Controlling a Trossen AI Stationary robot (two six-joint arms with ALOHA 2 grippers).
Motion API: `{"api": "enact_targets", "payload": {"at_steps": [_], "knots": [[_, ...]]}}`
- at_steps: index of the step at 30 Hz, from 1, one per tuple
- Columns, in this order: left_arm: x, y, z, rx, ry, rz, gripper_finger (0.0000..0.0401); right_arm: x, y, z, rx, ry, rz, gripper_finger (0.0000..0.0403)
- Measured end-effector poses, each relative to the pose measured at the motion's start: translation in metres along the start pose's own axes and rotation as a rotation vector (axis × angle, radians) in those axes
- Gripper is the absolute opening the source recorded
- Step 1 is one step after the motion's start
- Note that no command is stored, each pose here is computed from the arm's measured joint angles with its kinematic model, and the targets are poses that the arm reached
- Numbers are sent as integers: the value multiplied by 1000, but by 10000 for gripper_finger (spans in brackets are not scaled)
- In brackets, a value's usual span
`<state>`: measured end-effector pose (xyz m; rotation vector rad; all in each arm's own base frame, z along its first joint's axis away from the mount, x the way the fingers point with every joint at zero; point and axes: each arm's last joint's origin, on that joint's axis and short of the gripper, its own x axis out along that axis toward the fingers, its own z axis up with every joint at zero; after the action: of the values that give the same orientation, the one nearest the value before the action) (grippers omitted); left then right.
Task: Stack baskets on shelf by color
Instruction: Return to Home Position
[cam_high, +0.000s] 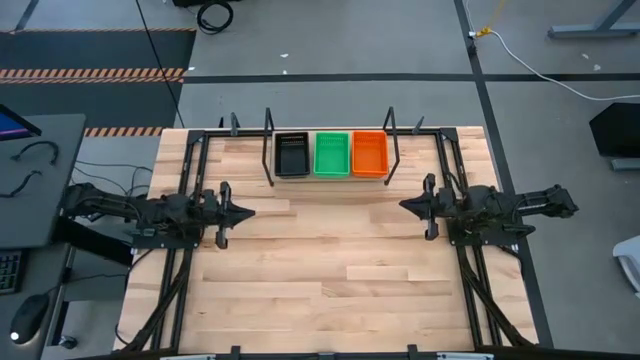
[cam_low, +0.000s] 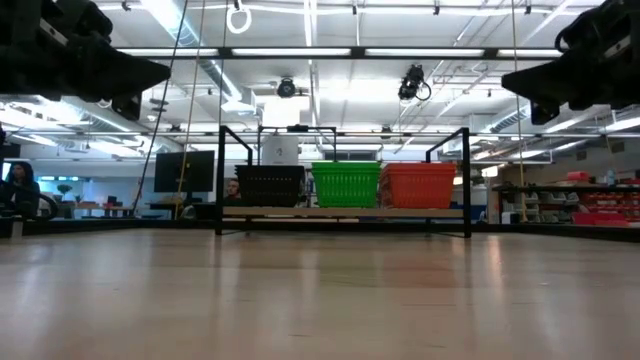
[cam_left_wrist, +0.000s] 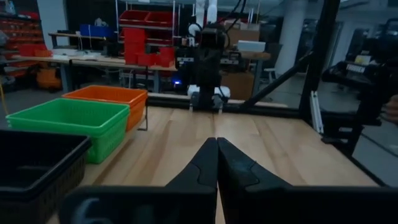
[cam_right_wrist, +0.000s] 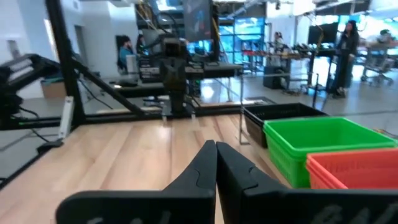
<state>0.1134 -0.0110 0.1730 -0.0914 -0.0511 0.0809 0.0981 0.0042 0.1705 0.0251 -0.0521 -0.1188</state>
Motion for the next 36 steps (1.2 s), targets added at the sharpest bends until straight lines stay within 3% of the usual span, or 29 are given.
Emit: {"api": "enact_targets", "payload": {"at_steps": [11, 17, 36], "knots": [[-1, 0, 6, 78, -59, -6, 4, -1, 1, 2, -52, -18, 34, 6], [-1, 0, -1, 178, 12, -1, 14, -1, 0, -1, -46, 7, 4, 14], [-1, 0, 0, 134, 0, -2, 17, 0, -1, -1, -68, 12, -19, 13]]}}
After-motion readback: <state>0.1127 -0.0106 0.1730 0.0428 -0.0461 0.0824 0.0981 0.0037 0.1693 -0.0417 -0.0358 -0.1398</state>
